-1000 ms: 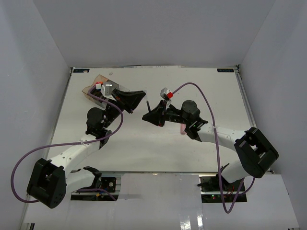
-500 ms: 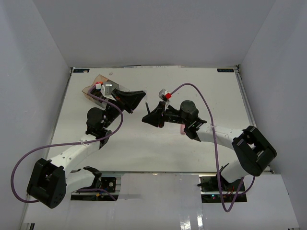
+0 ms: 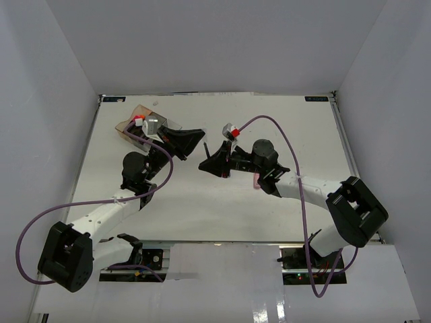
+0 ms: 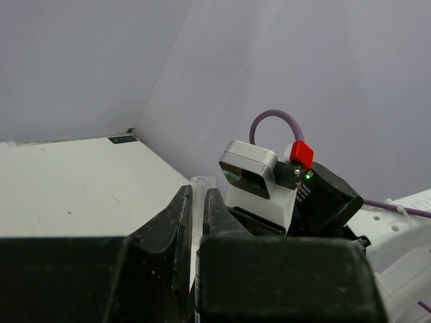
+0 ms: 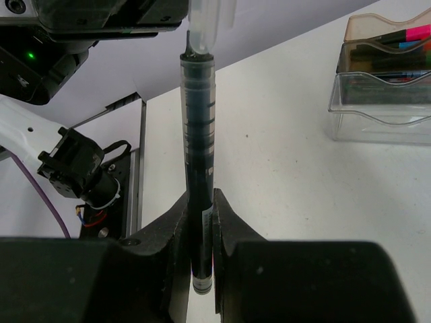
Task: Sort the stationery into containers
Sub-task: Close the pen cap on the pen.
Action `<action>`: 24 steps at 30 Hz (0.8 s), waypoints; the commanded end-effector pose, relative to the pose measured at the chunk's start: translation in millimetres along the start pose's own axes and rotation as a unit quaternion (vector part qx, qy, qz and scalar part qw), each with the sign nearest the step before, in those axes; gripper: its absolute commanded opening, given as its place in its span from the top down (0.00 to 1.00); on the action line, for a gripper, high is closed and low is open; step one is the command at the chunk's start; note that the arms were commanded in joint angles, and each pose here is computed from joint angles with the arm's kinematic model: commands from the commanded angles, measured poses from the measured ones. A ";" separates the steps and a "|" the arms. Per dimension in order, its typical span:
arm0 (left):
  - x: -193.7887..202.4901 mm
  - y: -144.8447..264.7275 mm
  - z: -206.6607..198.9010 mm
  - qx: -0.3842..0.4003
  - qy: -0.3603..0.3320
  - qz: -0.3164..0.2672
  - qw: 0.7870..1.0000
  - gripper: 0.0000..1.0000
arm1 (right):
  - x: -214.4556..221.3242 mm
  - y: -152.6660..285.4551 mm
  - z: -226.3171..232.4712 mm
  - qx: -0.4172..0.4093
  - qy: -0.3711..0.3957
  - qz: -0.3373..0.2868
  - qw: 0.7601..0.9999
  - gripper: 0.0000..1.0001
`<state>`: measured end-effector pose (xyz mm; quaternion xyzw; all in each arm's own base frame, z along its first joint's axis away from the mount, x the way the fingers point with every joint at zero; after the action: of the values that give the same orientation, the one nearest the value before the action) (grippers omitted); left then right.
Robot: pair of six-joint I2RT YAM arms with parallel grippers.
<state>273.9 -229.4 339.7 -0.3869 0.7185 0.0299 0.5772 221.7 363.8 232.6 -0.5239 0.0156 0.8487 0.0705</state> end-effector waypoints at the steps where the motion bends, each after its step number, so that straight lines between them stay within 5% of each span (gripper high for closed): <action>1: -4.3 1.0 -5.0 0.014 -0.003 -0.008 1.000 1.00 | -25.9 -5.3 6.6 -0.009 0.028 -0.031 0.999 0.92; 24: -1.1 3.9 -7.9 0.031 -0.001 -0.016 0.999 0.97 | -40.5 -2.1 13.7 -0.013 0.038 -0.063 0.997 0.92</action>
<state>270.1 -231.2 337.6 -0.3811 0.7192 0.0153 0.5807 225.4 363.7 235.5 -0.5220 0.0168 0.8487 0.0835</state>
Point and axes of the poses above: each gripper's point midway between its finger pads, its own y axis back along the fingers, its own z axis along the line the jaws close on, x = y × z, the point moved 2 cm from there along y, back along the fingers, and after that the axes turned 8 degrees about -y, right-handed, at the moved point
